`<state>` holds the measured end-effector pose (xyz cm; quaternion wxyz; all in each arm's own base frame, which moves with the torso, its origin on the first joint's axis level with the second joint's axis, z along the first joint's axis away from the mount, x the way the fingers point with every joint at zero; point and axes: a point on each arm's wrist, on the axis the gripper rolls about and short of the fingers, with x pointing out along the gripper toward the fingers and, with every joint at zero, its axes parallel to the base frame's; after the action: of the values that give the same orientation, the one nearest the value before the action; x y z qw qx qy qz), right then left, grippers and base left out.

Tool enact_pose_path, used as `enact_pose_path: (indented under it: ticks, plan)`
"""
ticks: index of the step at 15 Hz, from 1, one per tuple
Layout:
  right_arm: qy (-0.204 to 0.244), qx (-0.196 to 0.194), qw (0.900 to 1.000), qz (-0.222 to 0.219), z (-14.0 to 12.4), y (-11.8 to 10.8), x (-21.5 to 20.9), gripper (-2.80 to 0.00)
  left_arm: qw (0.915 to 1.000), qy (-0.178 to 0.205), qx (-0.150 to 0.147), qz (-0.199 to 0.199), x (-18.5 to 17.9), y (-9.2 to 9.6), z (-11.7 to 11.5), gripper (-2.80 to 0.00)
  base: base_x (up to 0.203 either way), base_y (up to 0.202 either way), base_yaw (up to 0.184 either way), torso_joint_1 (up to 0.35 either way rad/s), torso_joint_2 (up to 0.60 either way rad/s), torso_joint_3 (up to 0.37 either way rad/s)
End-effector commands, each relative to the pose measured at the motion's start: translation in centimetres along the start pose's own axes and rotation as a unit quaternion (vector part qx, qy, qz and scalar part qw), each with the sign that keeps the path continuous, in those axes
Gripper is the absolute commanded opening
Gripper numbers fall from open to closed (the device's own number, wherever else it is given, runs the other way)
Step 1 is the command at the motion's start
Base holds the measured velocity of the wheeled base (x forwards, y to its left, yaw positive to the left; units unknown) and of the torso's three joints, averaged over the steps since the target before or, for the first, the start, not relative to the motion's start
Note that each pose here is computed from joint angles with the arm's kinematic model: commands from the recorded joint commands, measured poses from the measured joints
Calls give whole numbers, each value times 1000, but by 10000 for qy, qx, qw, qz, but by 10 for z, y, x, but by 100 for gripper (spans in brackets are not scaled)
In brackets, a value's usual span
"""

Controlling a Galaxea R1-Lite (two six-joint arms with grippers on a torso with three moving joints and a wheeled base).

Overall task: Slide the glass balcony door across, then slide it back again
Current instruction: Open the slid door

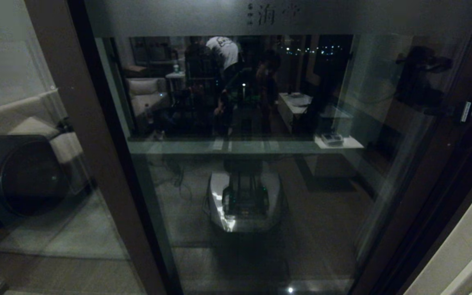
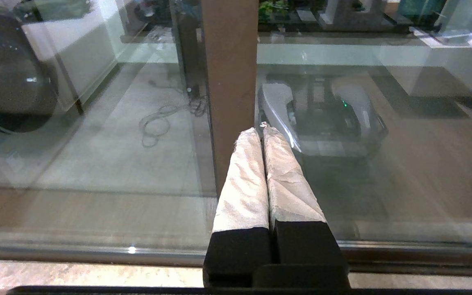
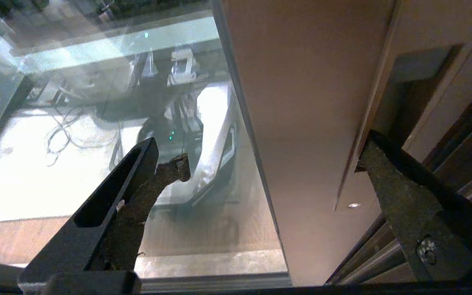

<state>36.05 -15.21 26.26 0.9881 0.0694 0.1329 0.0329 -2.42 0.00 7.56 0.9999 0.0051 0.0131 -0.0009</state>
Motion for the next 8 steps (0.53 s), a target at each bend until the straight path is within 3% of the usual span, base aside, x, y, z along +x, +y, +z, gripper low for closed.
enact_pose_path:
  ticks: [1,8]
  plan:
    - [-44,-21,10000,8,0,-1,2,0,10000,0,-3,1,0,0,0,-280,0,0,0,0,0,0]
    - [-106,-45,9998,-148,-5,-3,13,0,10000,0,3,1,0,0,0,-280,0,0,0,0,0,0]
